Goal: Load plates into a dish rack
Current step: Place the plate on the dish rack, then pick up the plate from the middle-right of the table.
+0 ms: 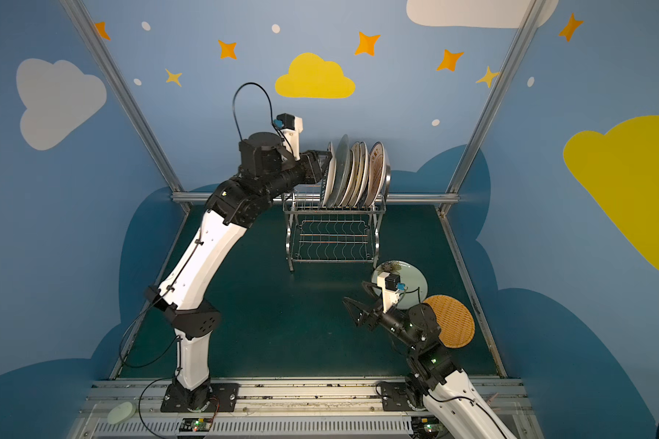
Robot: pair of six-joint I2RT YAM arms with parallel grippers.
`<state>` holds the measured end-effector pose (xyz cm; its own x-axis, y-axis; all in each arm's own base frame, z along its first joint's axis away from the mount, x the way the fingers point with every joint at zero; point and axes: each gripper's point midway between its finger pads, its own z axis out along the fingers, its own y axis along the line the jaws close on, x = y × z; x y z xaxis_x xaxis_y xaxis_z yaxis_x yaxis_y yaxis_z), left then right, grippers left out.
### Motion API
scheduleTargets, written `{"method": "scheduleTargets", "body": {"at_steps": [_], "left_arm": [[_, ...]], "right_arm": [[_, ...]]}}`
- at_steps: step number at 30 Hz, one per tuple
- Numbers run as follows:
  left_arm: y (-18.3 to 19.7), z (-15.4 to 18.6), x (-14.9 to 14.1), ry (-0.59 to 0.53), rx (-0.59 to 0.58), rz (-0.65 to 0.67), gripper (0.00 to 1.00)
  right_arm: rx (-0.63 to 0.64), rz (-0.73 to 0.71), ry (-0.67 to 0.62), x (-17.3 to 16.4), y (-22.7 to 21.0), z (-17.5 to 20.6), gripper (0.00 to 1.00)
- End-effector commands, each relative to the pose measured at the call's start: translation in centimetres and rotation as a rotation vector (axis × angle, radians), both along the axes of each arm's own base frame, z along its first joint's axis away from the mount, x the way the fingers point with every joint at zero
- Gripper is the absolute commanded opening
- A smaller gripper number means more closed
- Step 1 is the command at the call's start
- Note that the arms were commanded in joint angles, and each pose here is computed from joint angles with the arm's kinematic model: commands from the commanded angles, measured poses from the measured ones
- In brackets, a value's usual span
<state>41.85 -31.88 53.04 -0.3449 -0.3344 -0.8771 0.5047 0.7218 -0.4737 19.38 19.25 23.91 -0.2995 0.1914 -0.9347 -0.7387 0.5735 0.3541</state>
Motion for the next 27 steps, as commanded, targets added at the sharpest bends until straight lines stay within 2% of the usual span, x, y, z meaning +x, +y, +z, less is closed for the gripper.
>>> {"method": "scheduleTargets", "body": {"at_steps": [1,4,9,12,15,16,21,27], "left_arm": [[2.3,1.5,-3.6,0.029,-0.023,-0.024,0.46],[4.5,1.2,-6.7,0.026,-0.026,-0.032,0.5],[9.9,-1.5,-12.7,-0.024,-0.055,0.008,0.66],[13.4,-5.0,-15.9,0.003,-0.018,0.059,0.75],[15.6,-9.4,-18.5,0.05,0.02,0.069,0.96],[16.1,-11.2,-19.3,0.071,0.044,0.065,1.0],[17.7,-19.0,-21.9,0.163,0.087,0.05,1.0],[18.8,-25.3,-23.6,0.224,0.05,0.058,1.0]], "right_arm": [[-0.005,-0.011,-0.029,0.1,-0.1,1.0,0.92],[-0.012,-0.016,-0.029,0.2,-0.2,1.0,0.92],[-0.029,-0.034,-0.022,0.4,-0.3,0.6,0.92],[-0.029,-0.041,-0.015,0.6,-0.3,0.4,0.92],[-0.012,-0.082,0.013,1.2,-0.8,0.3,0.92],[-0.011,-0.097,0.016,1.4,-0.9,0.3,0.92],[-0.012,-0.242,0.06,2.8,-2.9,0.2,0.92],[-0.075,-0.327,0.288,3.3,-4.2,-3.6,0.92]]}}
